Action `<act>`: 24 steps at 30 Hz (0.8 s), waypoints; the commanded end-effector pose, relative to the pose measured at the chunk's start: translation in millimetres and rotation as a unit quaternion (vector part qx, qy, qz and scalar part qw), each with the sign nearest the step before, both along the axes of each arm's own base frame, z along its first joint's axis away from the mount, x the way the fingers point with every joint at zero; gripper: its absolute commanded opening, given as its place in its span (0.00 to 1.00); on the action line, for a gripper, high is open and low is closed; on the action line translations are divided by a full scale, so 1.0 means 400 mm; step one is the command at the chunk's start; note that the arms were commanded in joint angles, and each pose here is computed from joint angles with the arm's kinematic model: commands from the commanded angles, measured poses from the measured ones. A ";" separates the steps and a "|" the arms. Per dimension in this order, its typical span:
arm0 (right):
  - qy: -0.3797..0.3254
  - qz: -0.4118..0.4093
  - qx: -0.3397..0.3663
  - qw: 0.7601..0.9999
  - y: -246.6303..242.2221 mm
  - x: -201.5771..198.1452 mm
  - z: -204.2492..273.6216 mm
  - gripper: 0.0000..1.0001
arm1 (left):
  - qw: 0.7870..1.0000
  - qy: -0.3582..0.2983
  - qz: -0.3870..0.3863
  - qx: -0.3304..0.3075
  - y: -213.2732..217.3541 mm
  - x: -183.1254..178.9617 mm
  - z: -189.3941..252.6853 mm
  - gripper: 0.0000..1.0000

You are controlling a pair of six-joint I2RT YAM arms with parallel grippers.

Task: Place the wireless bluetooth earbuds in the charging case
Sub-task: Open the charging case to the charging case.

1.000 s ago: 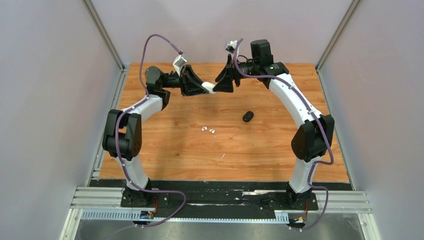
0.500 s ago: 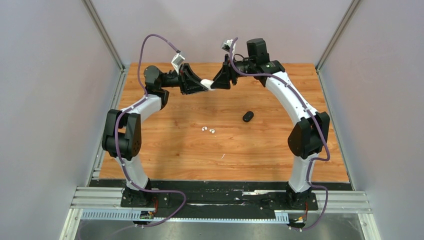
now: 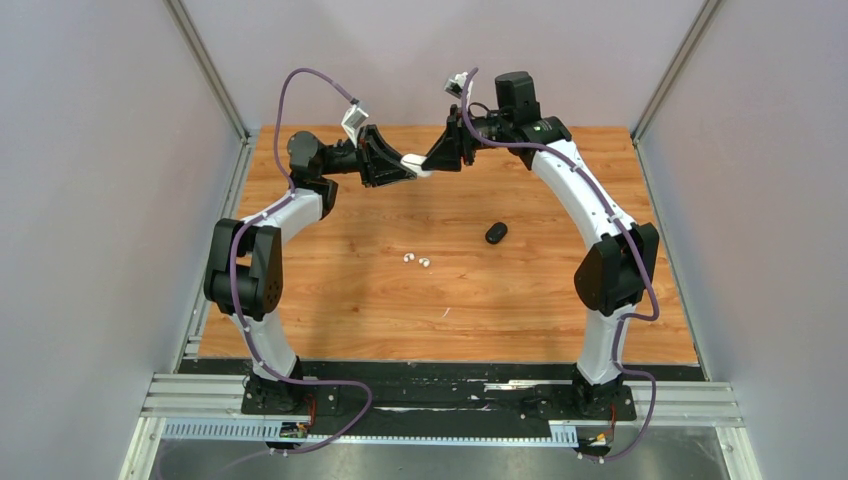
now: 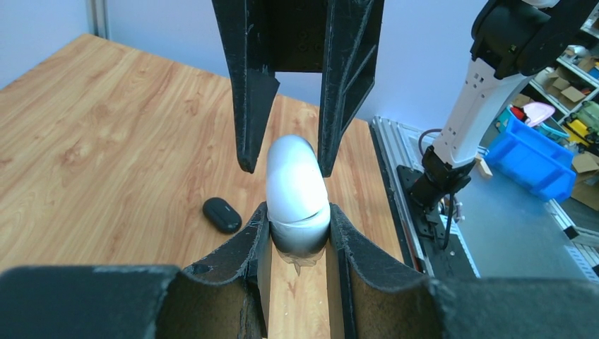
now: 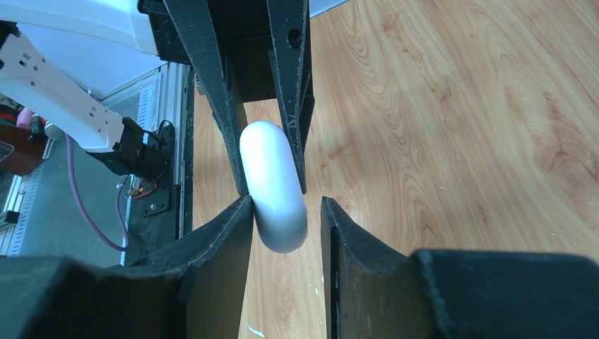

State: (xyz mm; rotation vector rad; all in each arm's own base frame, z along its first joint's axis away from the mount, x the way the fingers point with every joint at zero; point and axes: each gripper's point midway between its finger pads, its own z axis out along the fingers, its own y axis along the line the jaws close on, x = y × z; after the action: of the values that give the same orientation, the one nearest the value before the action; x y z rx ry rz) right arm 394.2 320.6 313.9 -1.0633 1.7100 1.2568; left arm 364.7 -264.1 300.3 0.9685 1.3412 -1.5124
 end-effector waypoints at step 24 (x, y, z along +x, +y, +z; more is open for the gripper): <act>-0.117 -0.124 -0.030 0.985 -0.063 0.151 0.042 0.29 | 0.997 -0.047 -0.057 0.015 -0.011 -0.069 0.040 0.00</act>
State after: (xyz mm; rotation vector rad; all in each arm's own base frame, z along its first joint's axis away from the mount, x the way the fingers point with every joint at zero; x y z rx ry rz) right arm 399.3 319.4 314.4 -1.0398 1.7255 1.2149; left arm 369.9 -264.6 300.4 0.9251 1.3602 -1.5139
